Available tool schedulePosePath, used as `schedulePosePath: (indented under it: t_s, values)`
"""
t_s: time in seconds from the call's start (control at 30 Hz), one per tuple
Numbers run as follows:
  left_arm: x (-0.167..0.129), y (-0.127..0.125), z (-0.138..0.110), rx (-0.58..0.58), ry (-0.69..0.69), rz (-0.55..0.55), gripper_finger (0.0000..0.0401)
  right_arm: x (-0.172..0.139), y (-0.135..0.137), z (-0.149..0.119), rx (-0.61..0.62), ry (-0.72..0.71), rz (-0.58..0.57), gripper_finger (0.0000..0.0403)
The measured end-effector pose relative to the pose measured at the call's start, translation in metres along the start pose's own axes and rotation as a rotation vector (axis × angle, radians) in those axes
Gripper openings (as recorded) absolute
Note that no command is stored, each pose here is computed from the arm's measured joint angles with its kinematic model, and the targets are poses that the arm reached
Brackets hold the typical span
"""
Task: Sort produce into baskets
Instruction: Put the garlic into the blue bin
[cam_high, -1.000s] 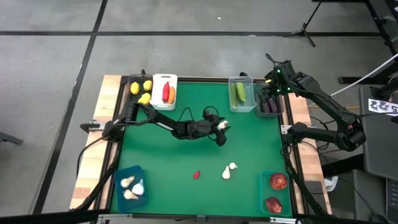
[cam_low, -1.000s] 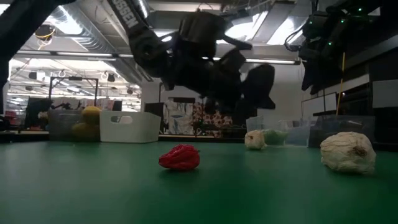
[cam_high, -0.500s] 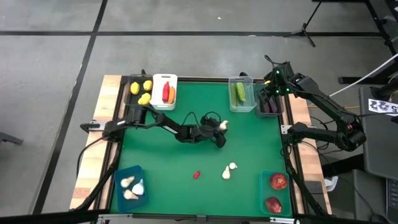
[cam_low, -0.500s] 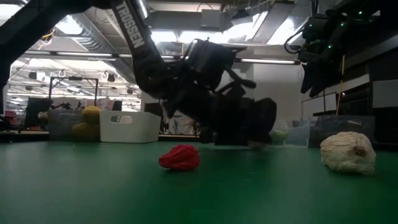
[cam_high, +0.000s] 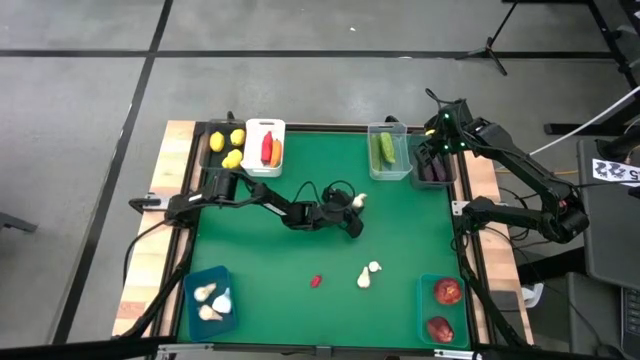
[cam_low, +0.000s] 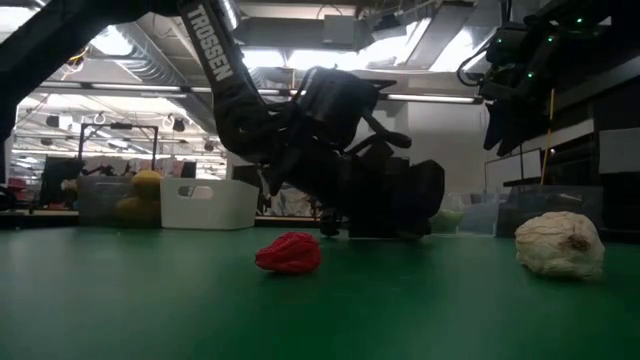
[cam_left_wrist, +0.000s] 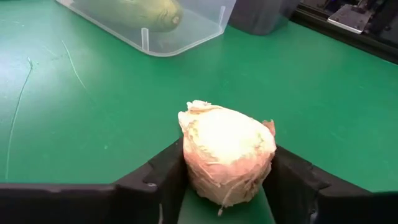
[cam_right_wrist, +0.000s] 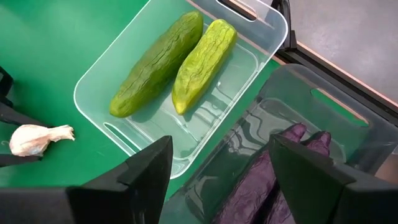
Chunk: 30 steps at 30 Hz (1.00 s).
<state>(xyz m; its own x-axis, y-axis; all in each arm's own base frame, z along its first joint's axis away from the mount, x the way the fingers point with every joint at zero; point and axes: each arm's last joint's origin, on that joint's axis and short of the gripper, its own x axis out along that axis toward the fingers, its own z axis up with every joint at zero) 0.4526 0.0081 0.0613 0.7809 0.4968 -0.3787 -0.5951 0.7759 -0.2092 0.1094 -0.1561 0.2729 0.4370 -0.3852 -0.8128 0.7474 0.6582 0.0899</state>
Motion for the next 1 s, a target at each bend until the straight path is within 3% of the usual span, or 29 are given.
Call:
schedulePosePath:
  t_s: [0.2, 0.37, 0.5, 0.6, 0.77, 1.0]
  values:
    - [-0.014, -0.014, 0.01, 0.055, 0.014, -0.05, 0.0148, 0.0, 0.0, 0.0, 0.0, 0.0, 0.0, 0.0264]
    - [-0.03, -0.025, 0.033, 0.109, 0.0, -0.067, 0.0156, 0.0, 0.0, 0.0, 0.0, 0.001, 0.0, 0.0264]
    - [-0.052, -0.032, 0.054, 0.145, 0.064, -0.084, 0.0164, 0.0, 0.0, 0.0, 0.0, 0.001, 0.001, 0.0264]
    - [-0.082, -0.038, 0.078, 0.181, 0.166, -0.151, 0.0165, 0.0, 0.0, -0.001, 0.001, 0.006, 0.001, 0.0264]
    - [-0.15, -0.037, 0.099, 0.273, 0.463, -0.222, 0.0166, 0.0, 0.0, -0.001, 0.002, 0.013, 0.001, 0.0264]
    - [-0.26, -0.026, 0.117, 0.136, 0.843, -0.228, 0.0166, 0.0, 0.0, -0.001, 0.005, 0.011, 0.001, 0.0264]
